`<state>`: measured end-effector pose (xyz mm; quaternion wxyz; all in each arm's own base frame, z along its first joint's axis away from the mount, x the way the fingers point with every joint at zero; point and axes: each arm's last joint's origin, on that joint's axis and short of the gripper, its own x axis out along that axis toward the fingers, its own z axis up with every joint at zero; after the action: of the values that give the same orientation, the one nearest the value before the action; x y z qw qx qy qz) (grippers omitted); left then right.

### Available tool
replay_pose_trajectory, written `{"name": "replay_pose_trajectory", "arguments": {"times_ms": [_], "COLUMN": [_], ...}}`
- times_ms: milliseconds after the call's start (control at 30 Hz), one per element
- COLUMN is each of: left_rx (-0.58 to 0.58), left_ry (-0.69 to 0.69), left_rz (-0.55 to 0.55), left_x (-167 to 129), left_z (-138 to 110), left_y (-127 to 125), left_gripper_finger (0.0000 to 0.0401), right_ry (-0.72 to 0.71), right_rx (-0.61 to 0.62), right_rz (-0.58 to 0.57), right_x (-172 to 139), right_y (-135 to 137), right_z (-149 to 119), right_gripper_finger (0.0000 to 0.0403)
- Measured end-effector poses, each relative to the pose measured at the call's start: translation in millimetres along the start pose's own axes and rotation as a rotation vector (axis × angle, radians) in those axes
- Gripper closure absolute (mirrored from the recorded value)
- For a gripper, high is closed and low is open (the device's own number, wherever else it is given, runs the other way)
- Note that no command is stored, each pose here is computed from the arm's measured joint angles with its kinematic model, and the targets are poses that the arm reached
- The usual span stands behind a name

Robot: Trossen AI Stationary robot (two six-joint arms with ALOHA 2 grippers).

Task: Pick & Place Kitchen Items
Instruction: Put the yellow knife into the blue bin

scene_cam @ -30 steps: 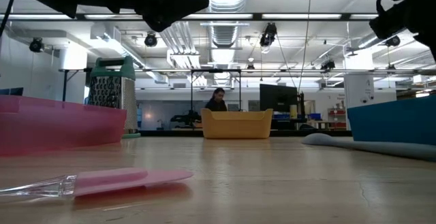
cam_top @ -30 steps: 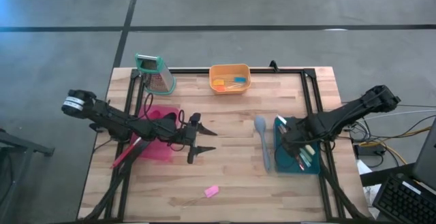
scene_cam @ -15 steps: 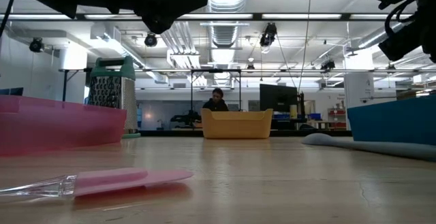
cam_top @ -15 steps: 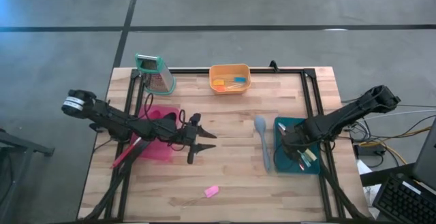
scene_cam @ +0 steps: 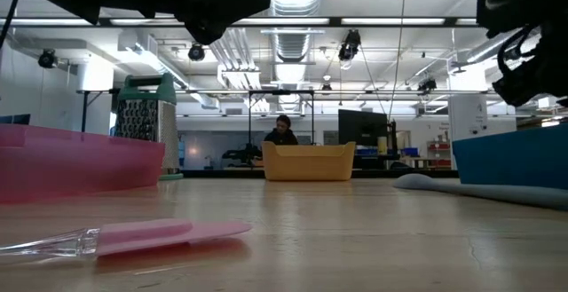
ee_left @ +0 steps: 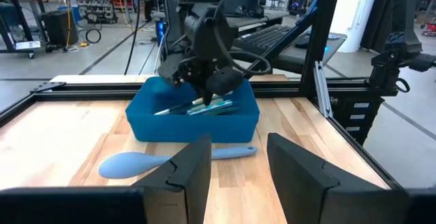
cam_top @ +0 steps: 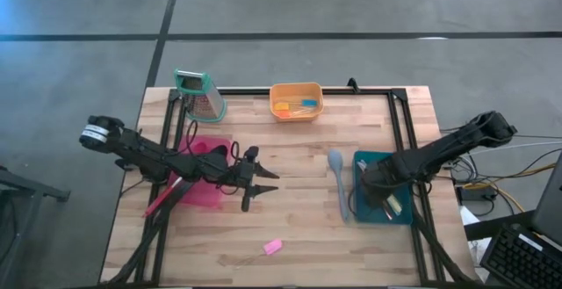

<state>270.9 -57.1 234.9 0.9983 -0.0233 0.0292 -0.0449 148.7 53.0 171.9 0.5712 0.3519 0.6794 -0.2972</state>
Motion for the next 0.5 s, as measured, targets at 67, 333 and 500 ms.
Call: {"name": "replay_pose_trajectory", "arguments": {"times_ms": [67, 333, 500], "left_rx": [0.000, 0.000, 0.000], "left_ry": [0.000, 0.000, 0.001], "left_rz": [-0.001, 0.000, -0.001], "left_x": [0.0, 0.0, -0.1], "left_z": [-0.1, -0.1, -0.2], "left_y": [0.0, 0.0, -0.1], "left_gripper_finger": [0.0252, 0.0252, 0.0252], "right_ry": [0.004, 0.031, 0.026], "right_rx": [0.002, 0.025, 0.019], "right_rz": [0.009, 0.017, 0.026], "right_x": [3.4, 17.7, 22.2], "right_y": [-1.5, -10.0, -11.6], "right_z": [2.7, 9.1, 10.6], "right_gripper_finger": [0.0364, 0.0357, 0.0351]}}
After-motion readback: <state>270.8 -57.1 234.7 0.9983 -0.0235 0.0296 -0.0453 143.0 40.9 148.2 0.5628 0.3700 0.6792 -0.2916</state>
